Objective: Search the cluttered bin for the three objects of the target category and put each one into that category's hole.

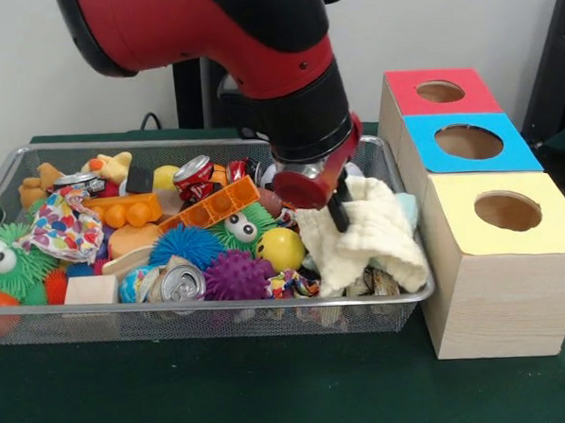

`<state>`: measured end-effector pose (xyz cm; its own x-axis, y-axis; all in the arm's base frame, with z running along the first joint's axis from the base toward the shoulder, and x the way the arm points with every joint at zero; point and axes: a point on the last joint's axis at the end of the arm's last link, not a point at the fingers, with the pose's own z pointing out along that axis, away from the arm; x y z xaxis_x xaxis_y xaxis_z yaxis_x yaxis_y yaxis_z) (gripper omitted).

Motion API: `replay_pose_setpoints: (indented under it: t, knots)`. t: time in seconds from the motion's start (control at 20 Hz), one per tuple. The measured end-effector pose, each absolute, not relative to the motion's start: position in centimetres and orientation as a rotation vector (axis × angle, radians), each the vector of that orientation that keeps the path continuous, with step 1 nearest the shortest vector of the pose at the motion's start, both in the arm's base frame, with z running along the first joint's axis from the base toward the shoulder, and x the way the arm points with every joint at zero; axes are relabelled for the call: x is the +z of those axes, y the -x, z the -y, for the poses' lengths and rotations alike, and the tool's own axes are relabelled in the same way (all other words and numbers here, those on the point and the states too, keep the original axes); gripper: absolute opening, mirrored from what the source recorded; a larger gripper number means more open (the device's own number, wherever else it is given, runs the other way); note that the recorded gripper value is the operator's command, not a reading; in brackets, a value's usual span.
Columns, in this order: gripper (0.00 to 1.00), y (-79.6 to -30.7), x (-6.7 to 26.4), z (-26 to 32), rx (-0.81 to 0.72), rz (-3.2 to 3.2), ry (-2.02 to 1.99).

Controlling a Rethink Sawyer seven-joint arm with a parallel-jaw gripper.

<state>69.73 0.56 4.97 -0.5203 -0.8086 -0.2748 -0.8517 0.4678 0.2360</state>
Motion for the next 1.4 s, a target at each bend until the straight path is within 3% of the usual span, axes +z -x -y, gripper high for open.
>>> replay_pose_setpoints:
  t: [0.7,0.75,1.4]
  knots:
    - [0.00,-67.2,3.3,4.9,0.420,-2.670,1.611]
    - [1.00,-67.2,3.3,5.0,0.417,-2.670,1.611]
    - [1.00,-66.8,5.6,6.9,0.431,-2.716,1.620]
